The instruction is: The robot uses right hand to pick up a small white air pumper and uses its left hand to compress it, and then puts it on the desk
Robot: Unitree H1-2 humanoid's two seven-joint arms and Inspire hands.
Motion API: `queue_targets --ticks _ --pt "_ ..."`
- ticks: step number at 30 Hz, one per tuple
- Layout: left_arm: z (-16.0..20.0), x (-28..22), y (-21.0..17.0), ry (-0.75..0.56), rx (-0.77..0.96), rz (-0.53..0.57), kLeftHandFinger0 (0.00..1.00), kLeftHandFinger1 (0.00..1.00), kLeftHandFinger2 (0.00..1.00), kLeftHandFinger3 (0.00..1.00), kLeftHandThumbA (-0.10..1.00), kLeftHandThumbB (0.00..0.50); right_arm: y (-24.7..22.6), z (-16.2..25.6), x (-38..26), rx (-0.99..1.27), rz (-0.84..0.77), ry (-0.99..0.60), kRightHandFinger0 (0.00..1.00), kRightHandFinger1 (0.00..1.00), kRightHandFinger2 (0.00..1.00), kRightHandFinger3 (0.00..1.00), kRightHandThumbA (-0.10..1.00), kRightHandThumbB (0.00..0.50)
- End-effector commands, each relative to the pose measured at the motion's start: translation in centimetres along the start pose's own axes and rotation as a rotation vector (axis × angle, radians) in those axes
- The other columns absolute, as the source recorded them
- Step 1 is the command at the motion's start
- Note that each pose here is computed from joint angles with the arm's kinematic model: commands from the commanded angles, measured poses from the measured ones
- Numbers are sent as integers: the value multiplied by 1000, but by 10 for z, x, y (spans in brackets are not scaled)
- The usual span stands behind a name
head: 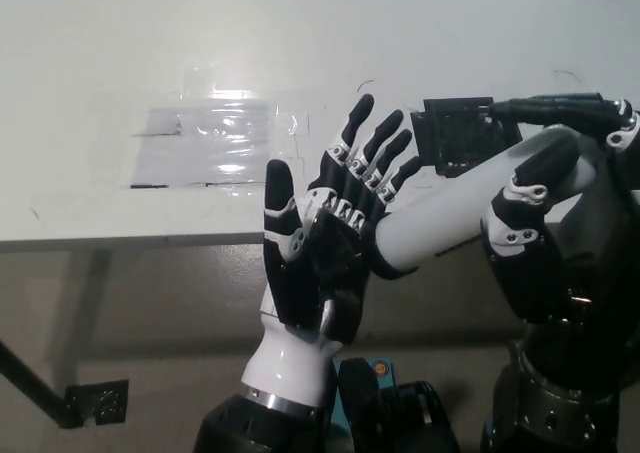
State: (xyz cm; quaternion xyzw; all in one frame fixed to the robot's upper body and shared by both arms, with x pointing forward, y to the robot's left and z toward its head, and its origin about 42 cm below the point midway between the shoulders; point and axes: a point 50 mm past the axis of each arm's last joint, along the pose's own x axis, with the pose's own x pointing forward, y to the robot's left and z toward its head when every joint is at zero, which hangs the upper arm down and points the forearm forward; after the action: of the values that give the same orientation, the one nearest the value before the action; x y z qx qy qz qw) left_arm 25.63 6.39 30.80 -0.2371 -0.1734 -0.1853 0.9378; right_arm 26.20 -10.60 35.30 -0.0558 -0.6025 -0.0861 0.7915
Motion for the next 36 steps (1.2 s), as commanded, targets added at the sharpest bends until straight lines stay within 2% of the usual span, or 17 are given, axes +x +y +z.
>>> queue_targets --ticks 1,2,7,10,11,13,16,18,20,23,24,25,27,29,32,33,36 --pt "22 9 -30 -125 -104 -63 1000 1000 1000 1000 1000 286 7 1 6 12 -4 -1 0 0 380 484 -100 131" --pt "20 9 -23 -111 -112 -44 1000 1000 1000 1000 1000 300 4 -1 8 11 -15 -4 0 0 389 490 -100 131" --pt "12 6 16 -104 -38 39 1000 1000 1000 1000 1000 258 -15 -10 20 -65 -71 16 0 29 513 633 -100 125" --pt "8 -4 41 -72 -17 91 1000 1000 1000 1000 1000 250 -27 -17 32 -52 -138 45 0 70 554 640 -100 142" --pt "7 -8 51 -74 2 105 1000 1000 1000 1000 1000 253 -31 -21 36 -10 -147 53 0 92 564 642 -100 126" --pt "5 -13 63 -72 16 120 1000 1000 1000 1000 1000 267 -37 -27 40 4 -174 76 0 151 599 633 -100 110" --pt "5 -23 84 -59 24 152 1000 1000 1000 1000 1000 274 -43 -34 48 83 -235 134 0 291 731 687 -100 111" --pt "7 -29 95 -51 37 170 1000 1000 1000 1000 1000 272 -48 -41 51 108 -251 160 36 412 808 792 -100 88" --pt "10 -35 107 -55 52 184 1000 1000 1000 1000 1000 266 -51 -54 57 107 -278 167 75 466 836 832 -100 85" --pt "12 -42 114 -52 58 204 1000 1000 1000 1000 1000 263 -53 -82 66 104 -312 188 124 493 822 782 -100 97" --pt "12 -46 116 -50 58 205 1000 1000 1000 1000 1000 259 -51 -98 70 101 -337 218 106 445 762 704 -100 112" --pt "11 -48 116 -48 56 202 1000 1000 1000 1000 1000 259 -49 -109 74 87 -342 237 100 423 743 696 -100 107" --pt "8 -53 116 -40 42 198 1000 1000 1000 1000 1000 270 -44 -131 84 102 -358 272 9 350 757 790 -100 86" --pt "5 -59 114 -13 29 197 1000 1000 1000 1000 1000 282 -33 -158 95 30 -353 313 0 271 693 795 -100 78" --pt "2 -64 111 10 12 190 1000 1000 1000 1000 1000 287 -20 -184 104 -23 -371 377 0 147 583 679 -100 106" --pt "-1 -66 109 22 8 179 1000 1000 1000 1000 1000 279 -11 -206 107 -83 -346 423 0 119 543 628 -100 106" --pt "-4 -67 106 32 0 166 1000 1000 1000 1000 1000 282 -1 -232 111 -104 -325 481 0 126 553 630 -100 128"
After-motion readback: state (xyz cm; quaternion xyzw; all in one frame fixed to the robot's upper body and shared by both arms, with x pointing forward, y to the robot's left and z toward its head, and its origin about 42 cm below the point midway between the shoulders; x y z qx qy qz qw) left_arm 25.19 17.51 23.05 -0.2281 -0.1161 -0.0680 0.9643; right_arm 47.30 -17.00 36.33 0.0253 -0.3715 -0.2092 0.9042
